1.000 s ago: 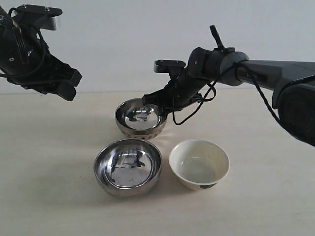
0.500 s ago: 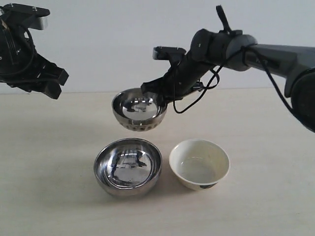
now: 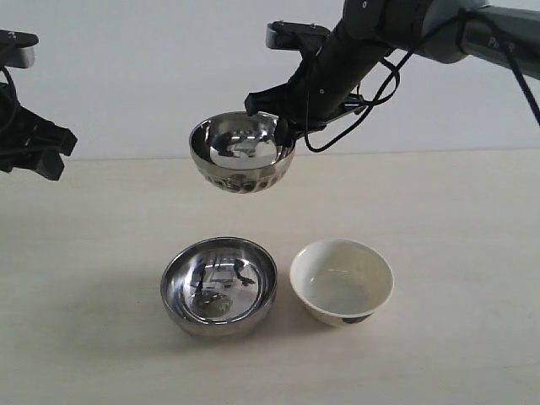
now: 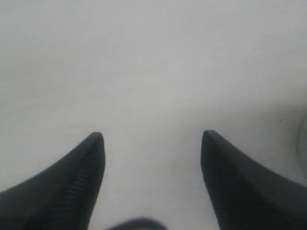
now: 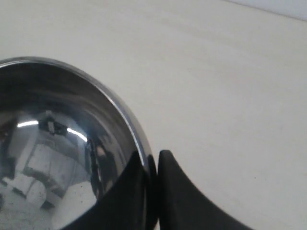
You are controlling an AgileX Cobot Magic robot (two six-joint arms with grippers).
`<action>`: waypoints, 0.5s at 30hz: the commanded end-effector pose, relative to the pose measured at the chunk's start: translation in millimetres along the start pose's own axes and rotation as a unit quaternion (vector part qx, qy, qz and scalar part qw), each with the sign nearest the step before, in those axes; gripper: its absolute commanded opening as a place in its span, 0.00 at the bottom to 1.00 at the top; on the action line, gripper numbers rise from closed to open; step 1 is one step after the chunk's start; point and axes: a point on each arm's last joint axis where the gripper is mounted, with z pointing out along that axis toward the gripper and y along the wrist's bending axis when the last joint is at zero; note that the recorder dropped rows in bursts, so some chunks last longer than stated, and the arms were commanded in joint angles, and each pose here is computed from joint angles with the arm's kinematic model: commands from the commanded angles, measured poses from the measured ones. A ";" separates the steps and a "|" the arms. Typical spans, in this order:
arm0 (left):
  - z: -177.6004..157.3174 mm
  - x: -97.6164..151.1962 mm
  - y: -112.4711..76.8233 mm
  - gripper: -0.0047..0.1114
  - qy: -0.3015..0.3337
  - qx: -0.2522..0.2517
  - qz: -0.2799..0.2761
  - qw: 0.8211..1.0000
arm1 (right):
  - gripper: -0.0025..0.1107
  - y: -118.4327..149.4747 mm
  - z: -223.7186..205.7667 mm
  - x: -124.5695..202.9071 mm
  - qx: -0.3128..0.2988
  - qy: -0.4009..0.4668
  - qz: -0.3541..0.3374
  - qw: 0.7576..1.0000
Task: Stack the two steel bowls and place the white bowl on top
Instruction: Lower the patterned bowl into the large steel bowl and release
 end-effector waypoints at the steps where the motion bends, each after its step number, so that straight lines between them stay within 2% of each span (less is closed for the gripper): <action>1: 0.2 -0.6 7.5 0.52 -0.012 0.002 -0.020 1.000 | 0.02 9.2 -16.4 -3.2 0.006 -0.005 -0.011 1.000; 6: 0.1 -1.7 6.3 0.52 -0.018 0.009 -0.020 1.000 | 0.02 13.2 -21.7 3.5 0.012 -0.016 -0.005 1.000; 11: 0.1 -2.1 6.8 0.52 -0.020 0.009 -0.018 1.000 | 0.02 15.7 -29.2 29.2 0.022 -0.023 -0.011 0.999; 15: 0.1 -1.1 6.7 0.52 -0.015 0.010 -0.018 1.000 | 0.02 41.0 -43.8 51.8 0.021 0.001 -0.049 0.999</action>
